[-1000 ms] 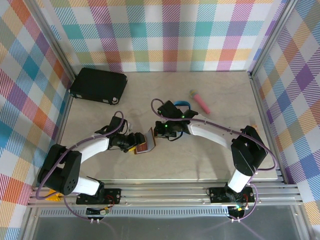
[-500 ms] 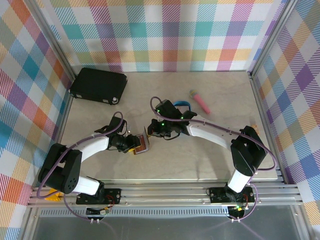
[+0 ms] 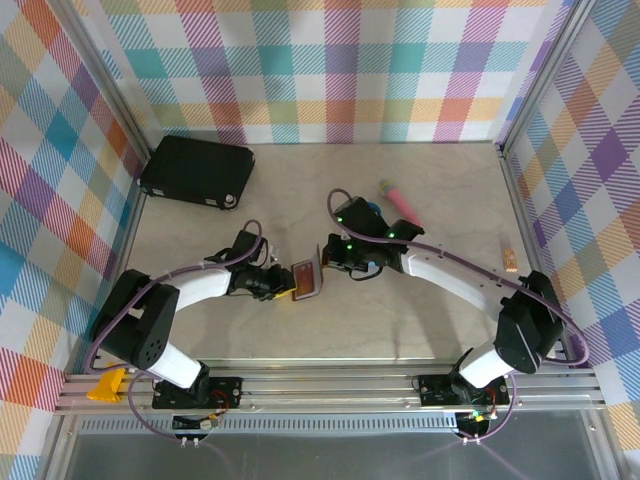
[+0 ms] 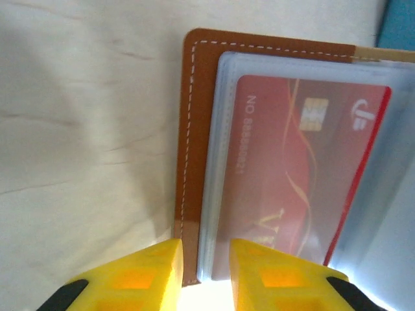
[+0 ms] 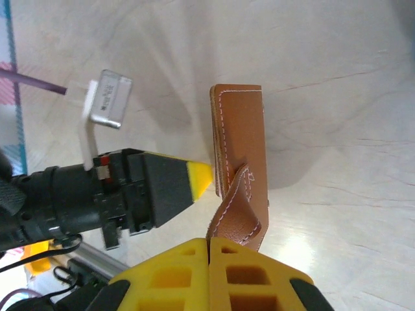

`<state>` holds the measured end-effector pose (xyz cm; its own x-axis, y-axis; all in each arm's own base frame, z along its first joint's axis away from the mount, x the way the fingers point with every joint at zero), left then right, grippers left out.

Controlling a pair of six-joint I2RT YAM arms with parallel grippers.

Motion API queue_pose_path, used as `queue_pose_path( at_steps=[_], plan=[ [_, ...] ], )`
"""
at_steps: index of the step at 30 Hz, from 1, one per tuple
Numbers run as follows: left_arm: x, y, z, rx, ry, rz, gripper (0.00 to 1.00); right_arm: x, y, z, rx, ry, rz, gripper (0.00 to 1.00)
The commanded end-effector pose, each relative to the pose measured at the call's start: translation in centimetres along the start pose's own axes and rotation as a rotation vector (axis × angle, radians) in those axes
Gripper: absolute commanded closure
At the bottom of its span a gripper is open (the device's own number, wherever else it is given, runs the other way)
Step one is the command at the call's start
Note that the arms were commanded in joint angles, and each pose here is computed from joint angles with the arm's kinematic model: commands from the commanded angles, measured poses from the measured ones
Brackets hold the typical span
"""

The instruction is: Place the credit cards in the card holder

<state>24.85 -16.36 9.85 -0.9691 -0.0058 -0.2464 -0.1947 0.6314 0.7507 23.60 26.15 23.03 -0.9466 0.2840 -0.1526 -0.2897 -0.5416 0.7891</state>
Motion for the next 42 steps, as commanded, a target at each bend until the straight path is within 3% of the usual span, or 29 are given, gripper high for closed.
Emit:
queue_pose_path(
  at_steps=[1, 7, 19, 26, 34, 42],
  plan=[
    [-1.4, -0.5, -1.6, 0.071, -0.014, -0.036, 0.76, -0.3, 1.0, -2.0, 0.074, 0.002, -0.021, 1.00],
    [-1.9, -0.6, -1.9, 0.080, -0.018, -0.042, 0.81, -0.7, 1.4, -3.2, 0.159, 0.032, -0.026, 1.00],
    [-1.8, -2.7, -1.3, 0.085, -0.033, 0.020, 0.92, -0.9, -1.0, -1.5, 0.137, 0.054, 0.048, 1.00],
    [-1.5, -3.7, -0.6, 0.077, -0.024, 0.052, 0.99, -0.9, -2.4, 0.1, 0.045, 0.059, 0.095, 1.00],
    [-1.5, -4.1, -0.4, 0.071, -0.030, 0.059, 1.00, 0.0, -5.6, 1.9, -0.220, -0.050, 0.209, 1.00],
    [-1.6, -2.9, -0.3, 0.036, -0.036, 0.038, 1.00, 0.1, -9.1, -0.2, -0.162, -0.144, 0.208, 1.00]
  ],
)
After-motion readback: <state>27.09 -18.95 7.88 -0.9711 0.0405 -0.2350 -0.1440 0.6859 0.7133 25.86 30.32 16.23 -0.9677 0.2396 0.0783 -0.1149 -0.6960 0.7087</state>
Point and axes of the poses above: each hand's point on the last joint's axis, 136 mm out from that joint toward the fingers, its own y axis back along the fingers, its own z axis along the line the jaws close on, x = y × z, the point moved 8 cm from there along y, back along the fingers, and after that the axes turned 14 degrees about -y, right-handed, at the moved point
